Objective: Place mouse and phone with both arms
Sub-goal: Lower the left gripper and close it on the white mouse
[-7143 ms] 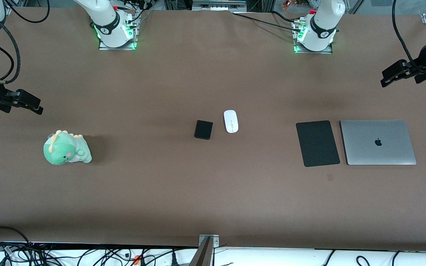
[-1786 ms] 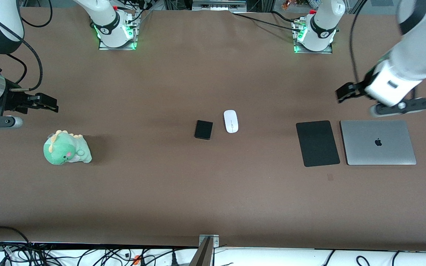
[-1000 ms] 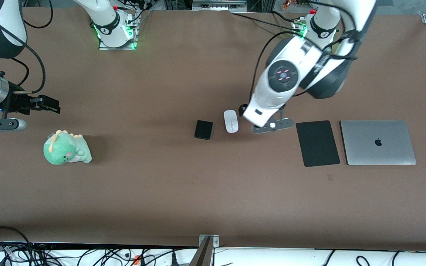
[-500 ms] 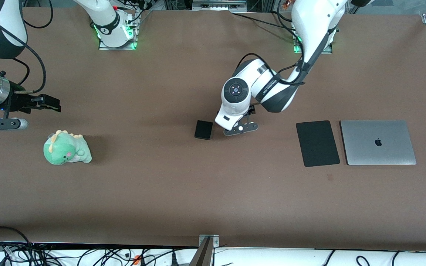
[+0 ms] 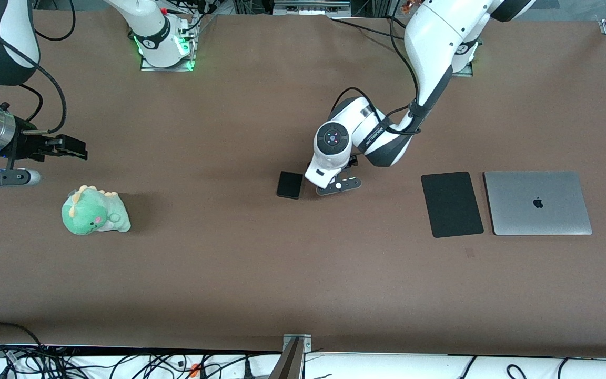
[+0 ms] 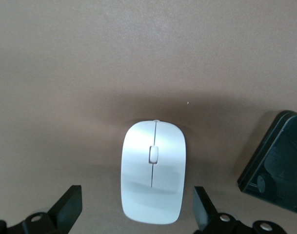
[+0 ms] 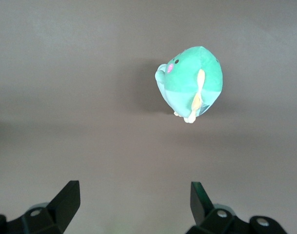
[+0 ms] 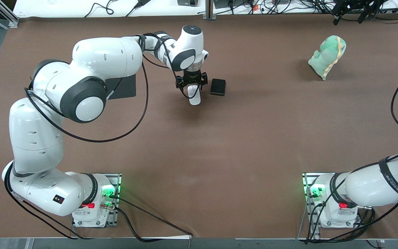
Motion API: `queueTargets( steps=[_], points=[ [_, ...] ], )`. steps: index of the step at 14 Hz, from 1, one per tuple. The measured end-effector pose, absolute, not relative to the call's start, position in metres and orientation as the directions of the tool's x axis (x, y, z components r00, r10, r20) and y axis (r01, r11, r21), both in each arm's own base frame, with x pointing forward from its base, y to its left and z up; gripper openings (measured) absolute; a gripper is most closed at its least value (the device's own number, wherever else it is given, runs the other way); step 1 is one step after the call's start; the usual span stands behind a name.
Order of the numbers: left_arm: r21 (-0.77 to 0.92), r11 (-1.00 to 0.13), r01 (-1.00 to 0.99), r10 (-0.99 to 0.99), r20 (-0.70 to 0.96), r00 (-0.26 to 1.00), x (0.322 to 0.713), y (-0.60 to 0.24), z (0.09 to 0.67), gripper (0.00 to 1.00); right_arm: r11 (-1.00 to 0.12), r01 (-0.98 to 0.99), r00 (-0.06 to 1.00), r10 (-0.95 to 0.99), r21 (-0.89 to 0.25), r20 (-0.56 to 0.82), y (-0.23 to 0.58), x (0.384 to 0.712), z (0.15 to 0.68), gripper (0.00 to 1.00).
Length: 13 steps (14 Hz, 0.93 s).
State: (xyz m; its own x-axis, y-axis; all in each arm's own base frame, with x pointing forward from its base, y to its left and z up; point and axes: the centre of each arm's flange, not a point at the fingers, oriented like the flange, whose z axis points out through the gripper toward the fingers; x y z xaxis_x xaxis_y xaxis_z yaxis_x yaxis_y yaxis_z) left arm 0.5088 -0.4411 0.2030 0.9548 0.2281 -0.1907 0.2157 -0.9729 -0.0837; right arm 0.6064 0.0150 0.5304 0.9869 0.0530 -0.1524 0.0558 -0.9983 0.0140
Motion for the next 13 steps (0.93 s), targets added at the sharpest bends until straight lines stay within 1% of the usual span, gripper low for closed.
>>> queueTargets(
  steps=[8, 9, 12, 13],
  points=[
    [-0.077, -0.973, 0.219, 0.231, -0.207, 0.951, 0.503, -0.443, 0.166, 1.00, -0.998, 0.055, 0.985, 0.052, 0.014, -0.167, 0.014, 0.605, 0.528, 1.00],
    [-0.075, -0.973, 0.220, 0.231, -0.207, 0.951, 0.503, -0.443, 0.165, 0.92, -0.998, 0.055, 0.984, 0.052, 0.014, -0.168, 0.014, 0.605, 0.528, 1.00],
    [-0.058, -0.974, 0.221, 0.228, -0.198, 0.953, 0.505, -0.447, 0.170, 0.62, -0.998, 0.054, 0.981, 0.051, 0.013, -0.189, 0.014, 0.602, 0.527, 1.00],
    [-0.060, -0.973, 0.224, 0.231, -0.197, 0.953, 0.507, -0.445, 0.170, 0.62, -0.998, 0.054, 0.980, 0.051, 0.013, -0.193, 0.014, 0.602, 0.526, 1.00]
  ],
)
